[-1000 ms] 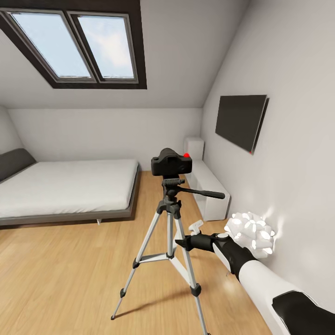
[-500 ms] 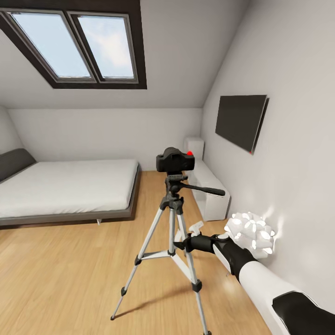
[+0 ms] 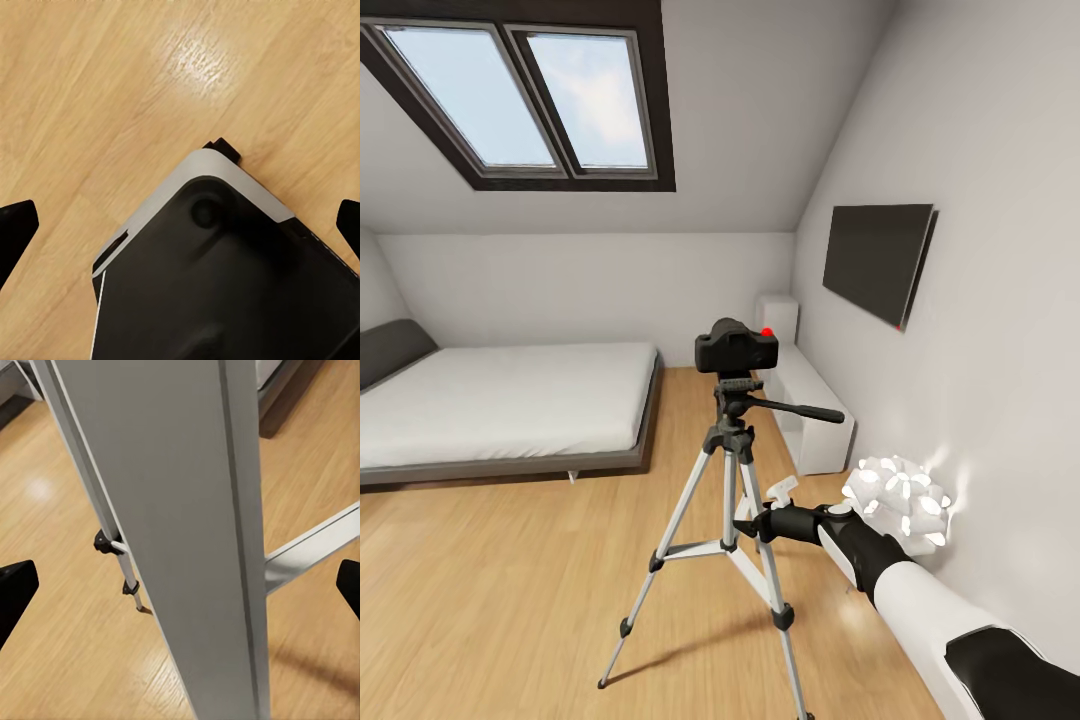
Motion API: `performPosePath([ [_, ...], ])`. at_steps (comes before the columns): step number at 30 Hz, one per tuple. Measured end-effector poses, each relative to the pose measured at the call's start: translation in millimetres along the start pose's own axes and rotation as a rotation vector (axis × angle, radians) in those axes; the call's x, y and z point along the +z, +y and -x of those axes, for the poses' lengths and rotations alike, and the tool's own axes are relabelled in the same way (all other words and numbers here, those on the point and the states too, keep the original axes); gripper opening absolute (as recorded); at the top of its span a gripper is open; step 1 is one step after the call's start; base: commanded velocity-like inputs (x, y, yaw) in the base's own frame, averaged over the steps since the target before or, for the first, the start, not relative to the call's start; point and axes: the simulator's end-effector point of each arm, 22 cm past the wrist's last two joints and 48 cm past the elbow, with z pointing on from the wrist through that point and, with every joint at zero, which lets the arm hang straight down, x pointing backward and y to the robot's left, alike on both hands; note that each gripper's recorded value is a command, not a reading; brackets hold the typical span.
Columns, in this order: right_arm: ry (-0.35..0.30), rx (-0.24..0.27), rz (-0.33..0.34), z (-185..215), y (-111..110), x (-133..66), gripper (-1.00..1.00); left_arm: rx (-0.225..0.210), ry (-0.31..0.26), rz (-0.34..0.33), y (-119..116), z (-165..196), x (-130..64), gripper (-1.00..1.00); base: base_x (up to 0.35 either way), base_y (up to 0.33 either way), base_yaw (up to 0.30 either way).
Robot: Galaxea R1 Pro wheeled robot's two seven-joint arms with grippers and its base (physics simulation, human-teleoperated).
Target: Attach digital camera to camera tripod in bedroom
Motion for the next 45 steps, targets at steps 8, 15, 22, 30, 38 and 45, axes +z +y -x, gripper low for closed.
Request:
performPosePath([
  [8, 0.002, -0.002, -0.001, -0.5, -0.5, -0.1, 1.00, 0.000, 0.001, -0.001, -0.6, -0.5, -0.1, 1.00, 0.000, 0.000, 0.000],
  [15, 0.003, -0.004, -0.003, -0.8, -1.3, -0.5, 1.00, 0.000, 0.001, -0.001, -0.8, -0.7, -0.1, 1.00, 0.000, 0.000, 0.000],
  [22, 0.003, -0.005, -0.004, -0.8, -1.5, -0.5, 1.00, 0.000, 0.001, -0.001, -0.9, -0.8, -0.1, 1.00, 0.000, 0.000, 0.000],
  [30, -0.001, 0.001, -0.005, 0.1, -2.8, -0.8, 1.00, 0.000, 0.001, -0.001, -1.1, -0.6, 0.0, 1.00, -0.127, 0.000, 0.000],
  [38, -0.003, 0.004, -0.011, 0.4, -4.9, -1.2, 1.00, 0.001, 0.002, -0.001, -1.2, -0.7, 0.0, 1.00, -0.313, 0.000, 0.000],
  [45, -0.004, 0.004, -0.012, 0.8, -5.0, -1.4, 1.00, 0.001, 0.001, -0.002, -1.1, -0.8, 0.0, 1.00, -0.228, 0.000, 0.000],
])
